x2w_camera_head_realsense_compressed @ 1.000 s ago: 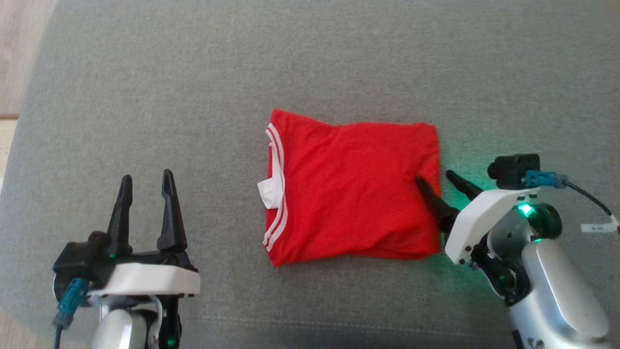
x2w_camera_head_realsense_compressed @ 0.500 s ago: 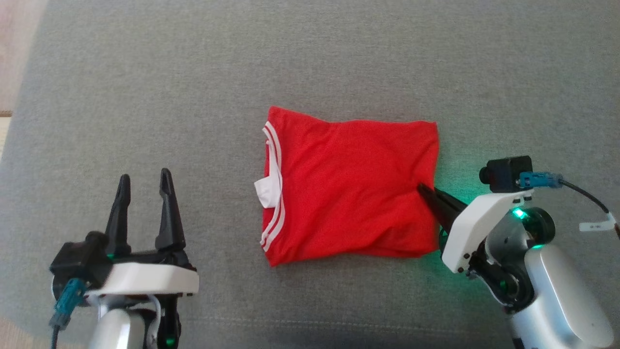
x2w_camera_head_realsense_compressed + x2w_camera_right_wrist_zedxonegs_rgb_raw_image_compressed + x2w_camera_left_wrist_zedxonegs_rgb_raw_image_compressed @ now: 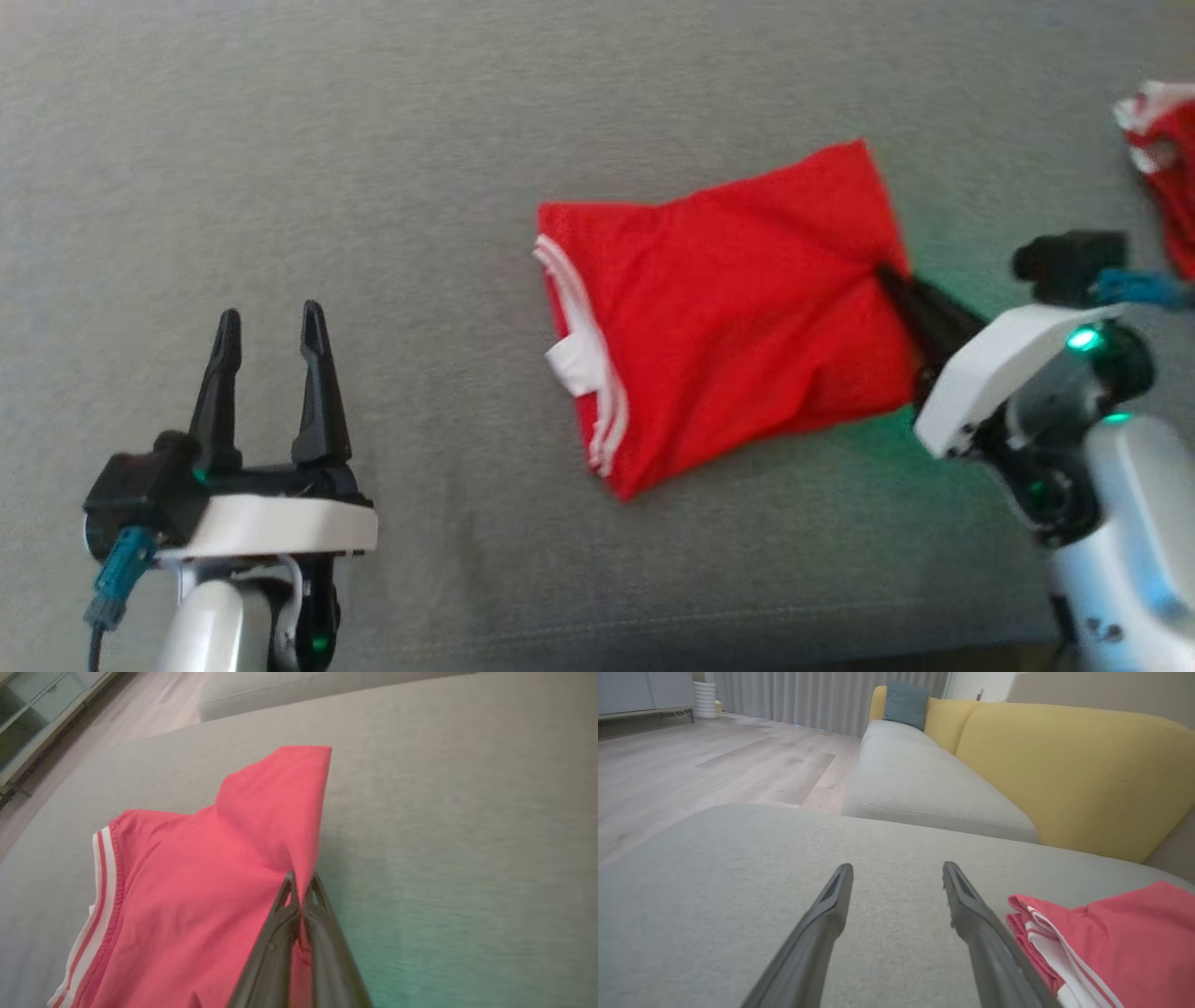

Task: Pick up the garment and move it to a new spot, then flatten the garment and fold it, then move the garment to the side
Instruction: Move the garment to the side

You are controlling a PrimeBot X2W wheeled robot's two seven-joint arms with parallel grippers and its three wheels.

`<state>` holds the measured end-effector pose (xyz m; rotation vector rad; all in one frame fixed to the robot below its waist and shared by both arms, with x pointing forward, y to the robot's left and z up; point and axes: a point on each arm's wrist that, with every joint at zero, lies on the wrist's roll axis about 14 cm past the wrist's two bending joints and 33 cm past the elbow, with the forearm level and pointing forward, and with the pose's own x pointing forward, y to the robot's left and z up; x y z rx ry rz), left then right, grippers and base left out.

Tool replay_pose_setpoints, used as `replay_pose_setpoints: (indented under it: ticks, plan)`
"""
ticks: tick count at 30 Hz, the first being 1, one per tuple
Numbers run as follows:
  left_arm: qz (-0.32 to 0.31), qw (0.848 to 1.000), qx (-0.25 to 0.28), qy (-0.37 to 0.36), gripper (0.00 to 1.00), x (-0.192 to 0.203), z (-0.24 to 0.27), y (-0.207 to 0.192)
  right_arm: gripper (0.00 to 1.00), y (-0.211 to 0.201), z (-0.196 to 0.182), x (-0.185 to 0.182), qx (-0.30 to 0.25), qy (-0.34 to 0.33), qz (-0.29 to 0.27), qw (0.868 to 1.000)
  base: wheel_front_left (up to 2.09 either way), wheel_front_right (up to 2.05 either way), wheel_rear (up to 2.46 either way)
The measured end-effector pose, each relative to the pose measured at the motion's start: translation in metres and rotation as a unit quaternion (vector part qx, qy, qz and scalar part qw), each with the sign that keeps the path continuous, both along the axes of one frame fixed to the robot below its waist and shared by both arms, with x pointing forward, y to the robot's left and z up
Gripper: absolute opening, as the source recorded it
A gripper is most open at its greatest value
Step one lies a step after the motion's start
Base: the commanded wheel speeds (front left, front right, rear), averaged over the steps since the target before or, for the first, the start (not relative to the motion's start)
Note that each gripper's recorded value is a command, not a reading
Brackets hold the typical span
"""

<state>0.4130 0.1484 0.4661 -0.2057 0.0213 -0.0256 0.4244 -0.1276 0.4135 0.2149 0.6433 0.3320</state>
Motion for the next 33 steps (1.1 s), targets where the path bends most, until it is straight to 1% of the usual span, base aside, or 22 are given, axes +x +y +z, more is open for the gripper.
replay_pose_setpoints:
  ticks: [6,10,11,15,19,22,25,30,33]
  plan:
    - [-0.071,0.997,-0.014,-0.007,1.0,0.016,-0.002,-0.046,0.0,-0.069,0.022,-0.001,-0.048,-0.033,-0.072,0.996,0.0,0.0,0.0]
    - [-0.123,0.992,-0.021,-0.013,1.0,0.032,-0.002,-0.082,0.0,-0.112,0.028,-0.014,-0.077,-0.04,-0.125,0.988,0.0,0.0,0.0]
    - [-0.153,0.988,-0.022,-0.017,1.0,0.04,-0.002,-0.101,0.0,-0.129,0.033,-0.019,-0.086,-0.047,-0.147,0.984,0.0,0.0,0.0]
    - [-0.204,0.978,-0.03,-0.01,1.0,0.05,-0.01,-0.137,0.0,-0.153,0.041,-0.025,-0.109,-0.06,-0.179,0.976,0.0,0.0,0.0]
    - [-0.244,0.969,-0.034,0.003,1.0,0.052,-0.022,-0.163,0.0,-0.163,0.039,-0.028,-0.121,-0.06,-0.197,0.971,0.0,0.0,0.0]
    - [-0.258,0.965,-0.039,0.008,1.0,0.056,-0.028,-0.174,0.0,-0.171,0.036,-0.028,-0.137,-0.058,-0.201,0.968,0.0,0.0,0.0]
    - [-0.261,0.964,-0.043,0.008,1.0,0.057,-0.029,-0.178,0.0,-0.175,0.04,-0.019,-0.144,-0.064,-0.2,0.967,0.0,0.0,0.0]
    - [-0.247,0.968,-0.037,0.003,1.0,0.057,-0.024,-0.167,0.0,-0.178,0.06,0.011,-0.157,-0.092,-0.189,0.965,0.0,0.0,0.0]
    - [-0.233,0.972,-0.034,0.0,1.0,0.056,-0.021,-0.158,0.0,-0.192,0.073,0.027,-0.174,-0.103,-0.196,0.96,0.0,0.0,0.0]
